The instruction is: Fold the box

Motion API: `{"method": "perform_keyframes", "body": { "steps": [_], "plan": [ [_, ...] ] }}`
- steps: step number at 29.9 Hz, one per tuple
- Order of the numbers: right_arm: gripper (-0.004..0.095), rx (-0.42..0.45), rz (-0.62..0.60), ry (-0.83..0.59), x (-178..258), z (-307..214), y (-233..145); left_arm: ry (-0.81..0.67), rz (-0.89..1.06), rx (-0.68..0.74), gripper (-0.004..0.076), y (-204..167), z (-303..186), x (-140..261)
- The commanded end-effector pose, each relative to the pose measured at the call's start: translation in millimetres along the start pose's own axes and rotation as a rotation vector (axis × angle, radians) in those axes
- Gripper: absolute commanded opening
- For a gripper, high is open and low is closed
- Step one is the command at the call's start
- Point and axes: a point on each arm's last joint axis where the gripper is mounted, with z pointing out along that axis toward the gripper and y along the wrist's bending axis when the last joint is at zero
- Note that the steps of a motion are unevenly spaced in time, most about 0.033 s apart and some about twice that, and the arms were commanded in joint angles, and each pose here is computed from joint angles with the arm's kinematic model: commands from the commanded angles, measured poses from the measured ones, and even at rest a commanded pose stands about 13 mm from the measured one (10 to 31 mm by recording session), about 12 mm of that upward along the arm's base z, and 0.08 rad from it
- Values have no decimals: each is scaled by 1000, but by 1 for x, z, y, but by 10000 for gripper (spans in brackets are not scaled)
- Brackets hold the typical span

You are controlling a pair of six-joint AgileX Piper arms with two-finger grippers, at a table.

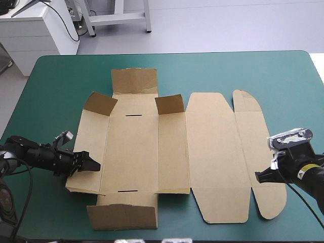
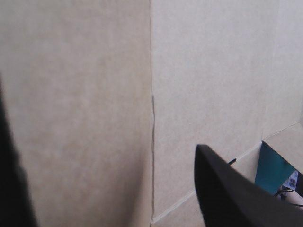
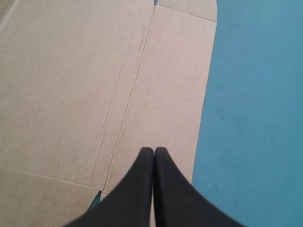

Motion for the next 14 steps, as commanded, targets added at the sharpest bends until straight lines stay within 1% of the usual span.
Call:
{"method": "perform_keyframes", "body": {
  "steps": [1,8,9,14],
  "plan": [
    [-16,26,-11,-78,-10,-7,-3,-30,20,19,242,-12,-11,-8],
    [-16,24,-9,-78,-10,-7,-3,-34,57,41,2,-21,-21,-16],
    [-16,24,-9,-78,-10,-7,-3,-26,58,46,-8,-21,-21,-15],
    [-16,24,-9,-78,-10,-7,-3,-9,62,44,-8,-21,-21,-14]
  ]
}}
